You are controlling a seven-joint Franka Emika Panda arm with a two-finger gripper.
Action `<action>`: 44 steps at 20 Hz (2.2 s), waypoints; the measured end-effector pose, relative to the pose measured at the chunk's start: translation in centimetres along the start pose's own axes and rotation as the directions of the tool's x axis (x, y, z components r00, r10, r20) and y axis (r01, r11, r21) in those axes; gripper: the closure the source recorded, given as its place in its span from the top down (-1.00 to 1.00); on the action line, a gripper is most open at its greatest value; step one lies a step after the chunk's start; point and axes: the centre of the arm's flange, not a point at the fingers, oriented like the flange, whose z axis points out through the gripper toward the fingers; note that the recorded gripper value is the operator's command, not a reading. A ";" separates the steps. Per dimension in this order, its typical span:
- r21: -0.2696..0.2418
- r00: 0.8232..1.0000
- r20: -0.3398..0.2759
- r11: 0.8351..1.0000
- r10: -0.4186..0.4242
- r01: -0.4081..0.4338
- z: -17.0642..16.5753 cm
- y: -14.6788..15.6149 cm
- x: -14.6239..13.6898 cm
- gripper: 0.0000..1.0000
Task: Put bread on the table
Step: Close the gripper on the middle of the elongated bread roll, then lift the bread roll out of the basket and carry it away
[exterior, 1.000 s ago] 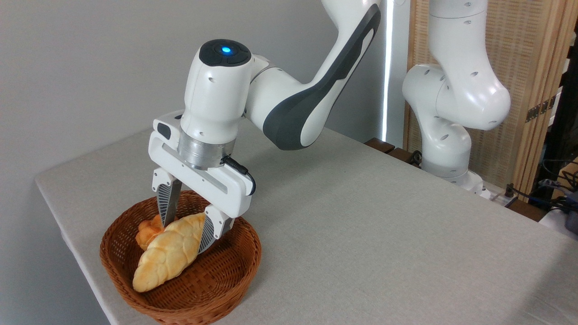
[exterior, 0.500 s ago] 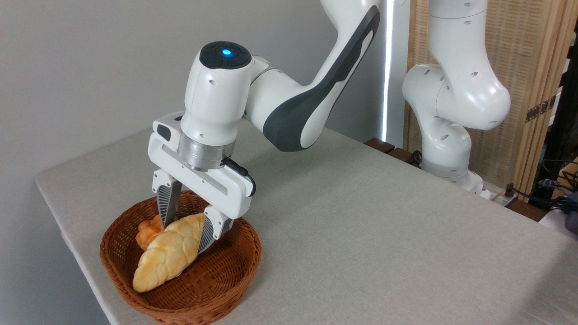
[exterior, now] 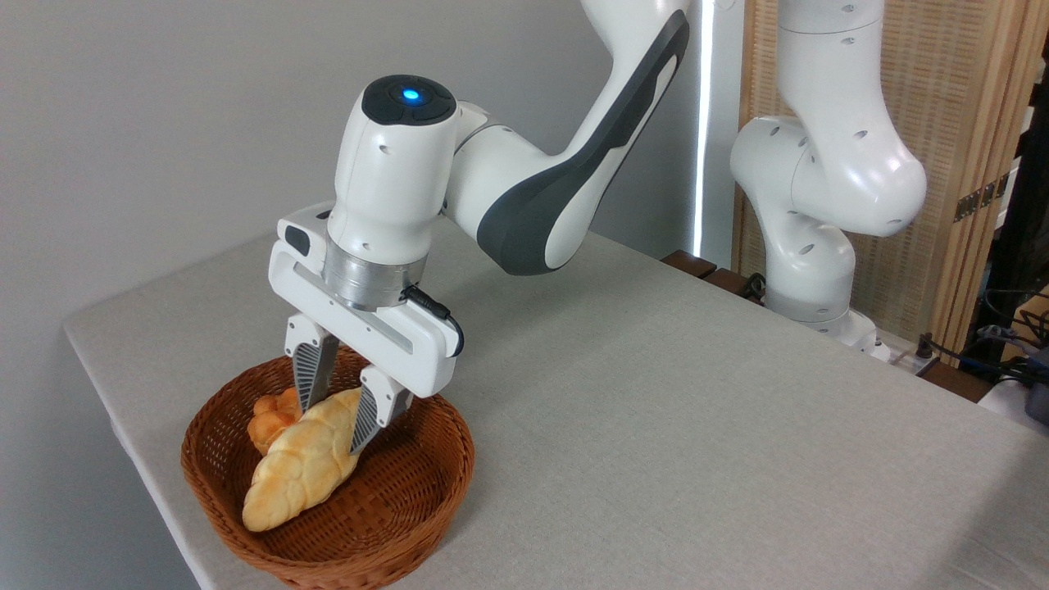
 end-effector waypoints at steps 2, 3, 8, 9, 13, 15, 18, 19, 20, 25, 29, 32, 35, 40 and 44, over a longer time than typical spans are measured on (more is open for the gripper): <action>0.000 1.000 0.000 1.000 0.000 0.000 0.0 0.0 0.0 -0.22; 0.000 1.000 0.000 1.000 0.000 0.000 0.0 0.0 0.0 -0.22; 0.000 1.000 0.000 1.000 0.000 0.000 0.0 0.0 0.0 -0.25; 0.000 1.000 0.000 1.000 0.000 0.000 0.0 0.0 0.0 -0.29; 0.000 1.000 0.000 1.000 0.000 0.000 0.0 0.0 0.0 -0.29; 0.000 1.000 0.000 1.000 0.000 0.000 0.0 0.0 0.0 -0.29; 0.000 1.000 0.000 1.000 0.000 0.000 0.0 0.0 0.0 -0.29; 0.000 1.000 0.000 1.000 0.000 0.000 0.0 0.0 0.0 -0.29; 0.000 1.000 0.000 1.000 0.000 0.000 0.0 0.0 0.0 -0.30; 0.001 1.000 -0.004 1.000 0.002 -0.002 -0.2 0.1 0.1 -0.37; 0.004 1.000 -0.013 1.000 0.004 -0.004 -0.8 0.2 0.2 -0.37; 0.004 1.000 -0.018 1.000 0.007 -0.007 -1.4 0.3 0.3 -0.37; -0.003 1.000 -0.024 1.000 0.016 -0.016 -3.2 0.9 0.5 -0.37; -0.025 0.999 -0.019 0.999 0.033 -0.033 -6.0 2.1 0.5 -0.37; -0.068 0.999 0.012 0.996 0.053 -0.052 -9.2 3.7 -0.1 -0.37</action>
